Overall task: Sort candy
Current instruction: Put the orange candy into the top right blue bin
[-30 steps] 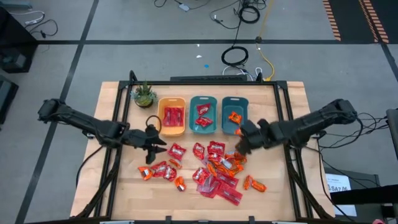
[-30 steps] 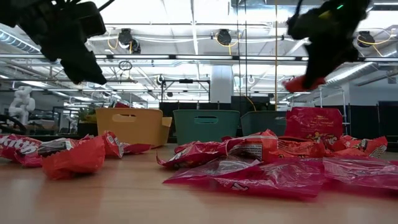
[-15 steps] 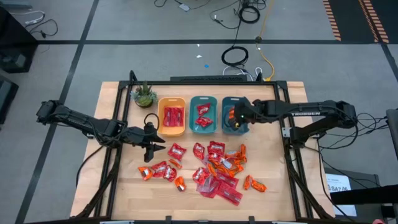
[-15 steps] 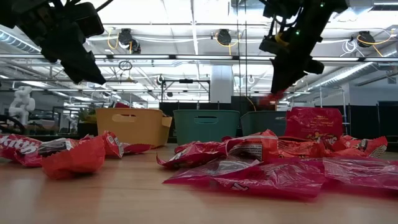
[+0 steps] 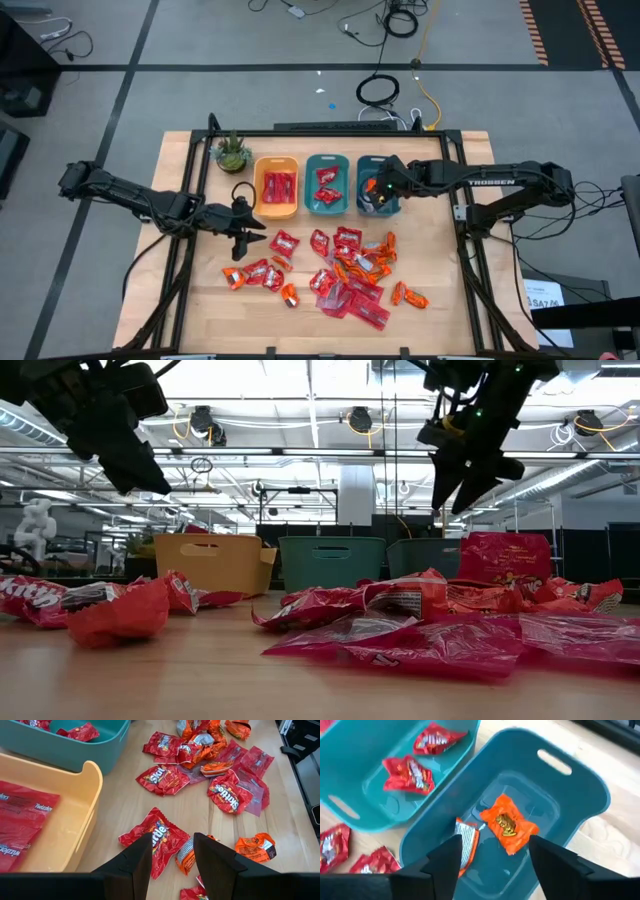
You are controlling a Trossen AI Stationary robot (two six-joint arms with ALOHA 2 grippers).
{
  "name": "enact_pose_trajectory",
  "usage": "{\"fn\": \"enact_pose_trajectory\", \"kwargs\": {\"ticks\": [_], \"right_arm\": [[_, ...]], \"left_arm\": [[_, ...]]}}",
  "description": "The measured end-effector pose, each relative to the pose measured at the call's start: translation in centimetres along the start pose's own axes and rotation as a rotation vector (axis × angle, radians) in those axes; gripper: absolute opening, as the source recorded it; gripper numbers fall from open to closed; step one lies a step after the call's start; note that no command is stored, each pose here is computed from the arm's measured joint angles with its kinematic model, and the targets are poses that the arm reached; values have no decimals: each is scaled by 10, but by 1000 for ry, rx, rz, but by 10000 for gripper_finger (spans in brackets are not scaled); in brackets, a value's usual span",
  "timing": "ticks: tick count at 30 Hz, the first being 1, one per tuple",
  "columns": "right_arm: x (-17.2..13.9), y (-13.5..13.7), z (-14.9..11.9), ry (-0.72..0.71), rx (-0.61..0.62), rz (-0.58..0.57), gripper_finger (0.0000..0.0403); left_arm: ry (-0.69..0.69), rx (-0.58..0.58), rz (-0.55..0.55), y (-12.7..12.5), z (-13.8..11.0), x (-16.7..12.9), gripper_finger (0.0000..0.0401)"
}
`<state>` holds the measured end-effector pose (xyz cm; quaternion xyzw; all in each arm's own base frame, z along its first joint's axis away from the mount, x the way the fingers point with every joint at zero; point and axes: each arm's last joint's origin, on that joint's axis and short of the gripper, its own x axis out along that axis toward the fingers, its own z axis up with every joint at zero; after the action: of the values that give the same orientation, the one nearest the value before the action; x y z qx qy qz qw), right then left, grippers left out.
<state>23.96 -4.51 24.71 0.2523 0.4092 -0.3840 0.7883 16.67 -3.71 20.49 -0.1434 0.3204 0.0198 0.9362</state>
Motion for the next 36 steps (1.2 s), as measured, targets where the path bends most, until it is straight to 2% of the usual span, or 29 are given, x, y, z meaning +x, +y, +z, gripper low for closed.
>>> {"fn": "enact_pose_trajectory", "kwargs": {"ticks": [9, 12, 15, 22, 27, 36], "right_arm": [[-1, -1, -12, 226, 10, 107, 228], [-2, 0, -12, 240, 34, 117, 227], [-2, 1, -12, 242, 109, 111, 228], [-8, 10, -25, 225, 43, 77, 228], [-21, 19, -50, 214, 26, -2, 228], [-60, 49, -115, 184, -4, 94, 228]], "left_arm": [[0, -2, 0, 0, 0, 0, 153], [0, -1, 1, 0, 0, 0, 153], [0, -3, 0, 0, 0, 0, 153], [1, -5, 1, 0, 0, 0, 153], [1, -5, 1, 0, 0, 0, 153], [1, -5, 1, 0, 0, 0, 153]]}}
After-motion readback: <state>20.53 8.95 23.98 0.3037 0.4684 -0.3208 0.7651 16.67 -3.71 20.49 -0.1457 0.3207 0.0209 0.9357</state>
